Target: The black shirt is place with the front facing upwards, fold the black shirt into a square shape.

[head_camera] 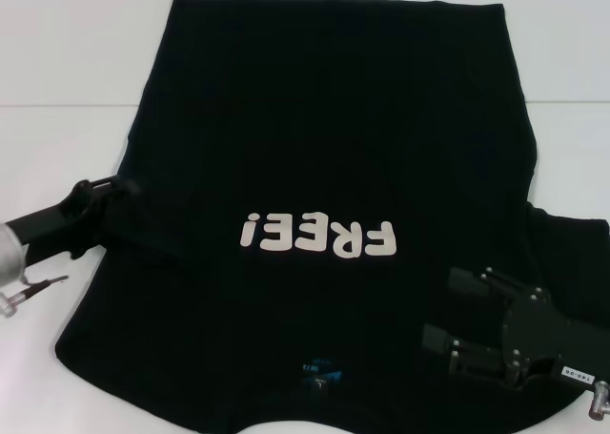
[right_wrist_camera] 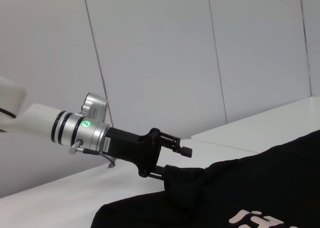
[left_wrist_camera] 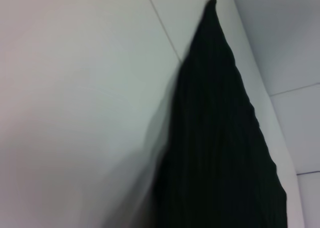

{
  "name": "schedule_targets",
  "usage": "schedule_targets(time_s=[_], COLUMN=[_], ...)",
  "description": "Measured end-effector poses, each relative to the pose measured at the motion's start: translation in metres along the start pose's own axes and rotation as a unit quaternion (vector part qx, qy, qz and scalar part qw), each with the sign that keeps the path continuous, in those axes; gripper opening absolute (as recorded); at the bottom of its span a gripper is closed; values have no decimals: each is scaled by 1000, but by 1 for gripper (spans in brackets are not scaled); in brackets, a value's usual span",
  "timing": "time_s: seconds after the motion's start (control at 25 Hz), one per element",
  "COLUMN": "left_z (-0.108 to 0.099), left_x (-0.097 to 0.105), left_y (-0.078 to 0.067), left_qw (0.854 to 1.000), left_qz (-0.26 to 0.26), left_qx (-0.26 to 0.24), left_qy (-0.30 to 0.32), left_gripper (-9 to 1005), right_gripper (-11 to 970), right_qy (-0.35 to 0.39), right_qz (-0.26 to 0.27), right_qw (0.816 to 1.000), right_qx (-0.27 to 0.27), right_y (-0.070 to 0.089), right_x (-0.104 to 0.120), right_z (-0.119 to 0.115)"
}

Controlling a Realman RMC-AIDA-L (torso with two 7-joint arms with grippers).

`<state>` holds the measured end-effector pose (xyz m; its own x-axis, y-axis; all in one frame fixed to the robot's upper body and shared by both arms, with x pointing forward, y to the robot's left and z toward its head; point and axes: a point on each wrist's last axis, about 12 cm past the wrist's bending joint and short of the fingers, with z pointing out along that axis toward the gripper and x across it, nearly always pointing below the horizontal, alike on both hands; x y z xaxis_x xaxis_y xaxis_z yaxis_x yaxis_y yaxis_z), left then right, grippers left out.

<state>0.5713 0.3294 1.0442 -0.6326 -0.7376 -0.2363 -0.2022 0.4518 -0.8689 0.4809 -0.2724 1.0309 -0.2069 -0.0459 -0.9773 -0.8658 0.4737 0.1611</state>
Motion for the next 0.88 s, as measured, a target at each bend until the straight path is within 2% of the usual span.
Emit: schedule_targets(time_s=[0.44, 0.88], left_z=[32, 56], left_x=[8, 22], left_y=[-39, -61], left_qw=[998, 996], left_qz=[33, 50], left_qx=[41, 69], left_qy=[27, 14], left_gripper=[565, 566], right_gripper=[914, 915], right_qy=[-1, -2], right_qz=[-1, -5], right_qw=[1000, 1000], right_qx=[-1, -2], right_y=[1, -1], right_x=[0, -2], right_z=[1, 3])
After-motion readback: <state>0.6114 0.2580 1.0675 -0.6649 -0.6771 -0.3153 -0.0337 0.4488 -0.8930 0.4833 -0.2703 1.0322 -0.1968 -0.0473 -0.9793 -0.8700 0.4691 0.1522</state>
